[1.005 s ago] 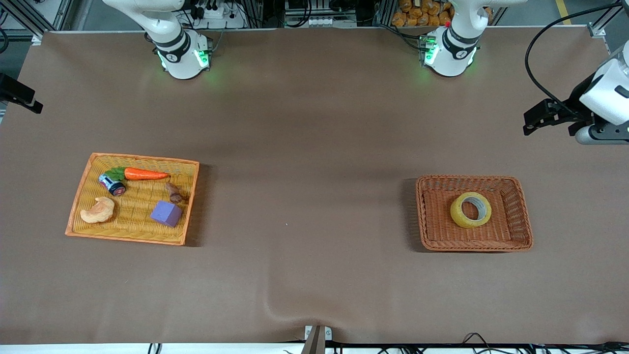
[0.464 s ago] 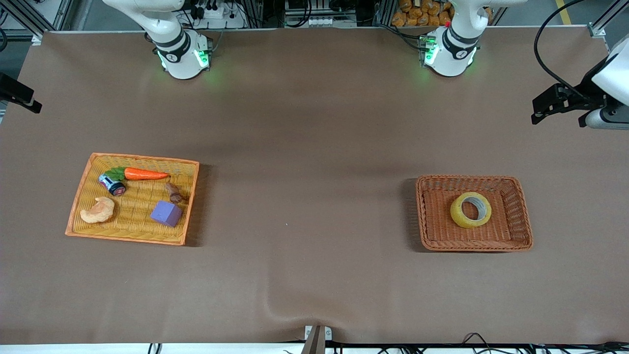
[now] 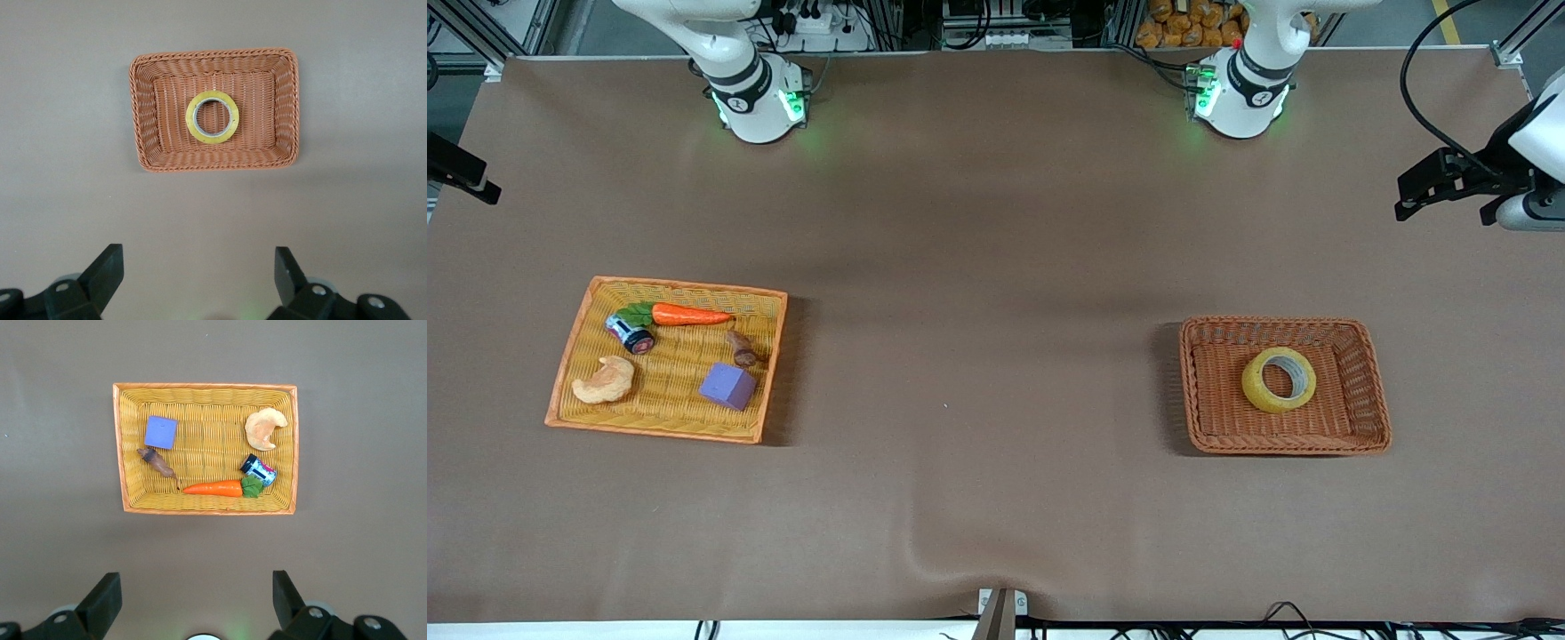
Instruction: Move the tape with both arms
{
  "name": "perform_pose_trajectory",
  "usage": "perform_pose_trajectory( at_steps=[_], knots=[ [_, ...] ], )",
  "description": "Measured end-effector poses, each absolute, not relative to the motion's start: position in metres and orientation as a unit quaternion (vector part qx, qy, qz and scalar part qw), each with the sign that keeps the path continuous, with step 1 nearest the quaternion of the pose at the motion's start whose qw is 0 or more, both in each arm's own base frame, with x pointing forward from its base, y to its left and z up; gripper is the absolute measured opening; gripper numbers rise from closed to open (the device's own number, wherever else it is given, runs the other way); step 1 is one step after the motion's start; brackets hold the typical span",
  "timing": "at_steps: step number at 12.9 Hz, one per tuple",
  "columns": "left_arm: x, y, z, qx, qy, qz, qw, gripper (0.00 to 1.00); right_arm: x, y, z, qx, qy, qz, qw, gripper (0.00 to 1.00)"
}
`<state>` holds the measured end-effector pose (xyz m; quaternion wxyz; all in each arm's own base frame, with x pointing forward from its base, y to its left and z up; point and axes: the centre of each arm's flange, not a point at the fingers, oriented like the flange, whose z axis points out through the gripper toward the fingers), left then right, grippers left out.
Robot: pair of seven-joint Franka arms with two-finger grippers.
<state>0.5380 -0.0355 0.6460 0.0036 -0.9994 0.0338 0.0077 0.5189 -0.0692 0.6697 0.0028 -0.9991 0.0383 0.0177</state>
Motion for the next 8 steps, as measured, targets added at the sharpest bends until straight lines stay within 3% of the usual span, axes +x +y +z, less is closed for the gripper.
perform_pose_trajectory(
  at_steps=[8],
  knots=[
    [0.5370, -0.0362, 0.6453, -0.999, 0.033, 0.012, -0.010, 1.00, 0.5192, -0.0698, 0.6690, -0.999, 0.039, 0.019, 0.003, 1.00]
  ],
)
